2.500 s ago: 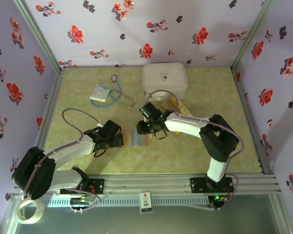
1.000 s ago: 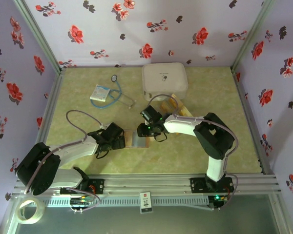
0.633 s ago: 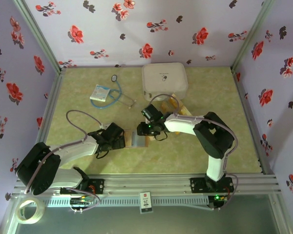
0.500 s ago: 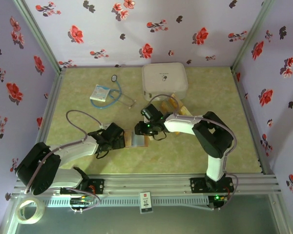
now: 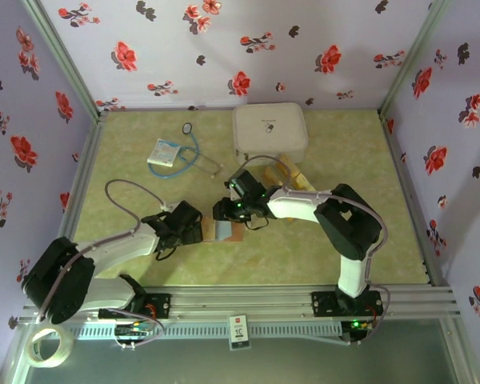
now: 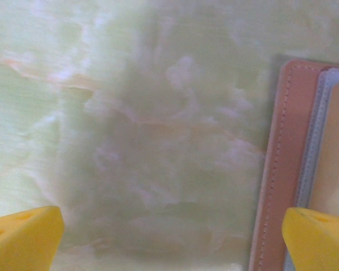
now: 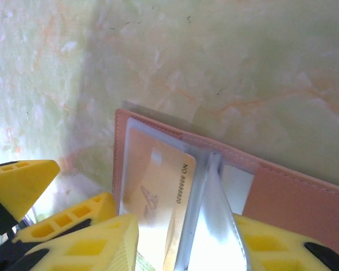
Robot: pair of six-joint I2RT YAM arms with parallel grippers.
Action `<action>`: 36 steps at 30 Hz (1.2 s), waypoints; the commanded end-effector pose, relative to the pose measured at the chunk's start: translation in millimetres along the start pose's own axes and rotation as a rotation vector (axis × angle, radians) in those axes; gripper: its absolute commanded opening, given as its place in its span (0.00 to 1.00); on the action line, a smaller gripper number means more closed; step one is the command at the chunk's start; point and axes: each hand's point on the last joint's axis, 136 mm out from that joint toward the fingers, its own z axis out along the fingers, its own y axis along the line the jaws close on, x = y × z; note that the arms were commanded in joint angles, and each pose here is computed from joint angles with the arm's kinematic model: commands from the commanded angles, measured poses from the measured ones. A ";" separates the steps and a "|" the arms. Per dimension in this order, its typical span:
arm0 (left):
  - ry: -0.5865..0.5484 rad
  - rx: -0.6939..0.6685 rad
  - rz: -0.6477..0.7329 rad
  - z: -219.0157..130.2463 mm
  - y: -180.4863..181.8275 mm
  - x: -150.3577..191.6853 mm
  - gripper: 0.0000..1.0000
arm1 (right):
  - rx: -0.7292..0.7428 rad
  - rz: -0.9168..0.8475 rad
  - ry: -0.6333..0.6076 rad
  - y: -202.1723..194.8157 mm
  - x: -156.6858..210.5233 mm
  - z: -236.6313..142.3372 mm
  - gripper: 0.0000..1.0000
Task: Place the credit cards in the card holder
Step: Flip over the card slot in the card holder.
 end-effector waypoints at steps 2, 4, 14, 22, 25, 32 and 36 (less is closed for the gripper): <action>-0.087 -0.056 -0.063 -23.5 24.2 -29.1 1.00 | -0.056 -0.018 0.002 27.7 0.6 -1.4 0.39; -0.115 -0.050 -0.093 -32.1 30.6 -38.7 1.00 | -0.063 -0.024 0.006 34.7 1.2 2.7 0.39; -0.143 -0.048 -0.123 -45.6 42.3 -52.1 1.00 | -0.070 -0.012 0.034 48.1 -0.2 45.5 0.40; -0.129 -0.045 -0.121 -41.8 43.0 -46.8 1.00 | -0.082 -0.029 0.040 53.1 -3.0 45.5 0.40; -0.123 -0.030 -0.115 -39.9 39.7 -45.7 1.00 | -0.091 -0.045 0.014 60.0 -10.5 29.3 0.40; -0.102 0.056 -0.088 -35.6 18.5 -42.5 1.00 | 0.030 -0.083 -0.059 34.3 -19.9 -15.9 0.41; -0.098 0.086 -0.056 -33.1 2.8 -38.6 1.00 | 0.153 -0.114 -0.082 6.4 -13.9 -38.2 0.41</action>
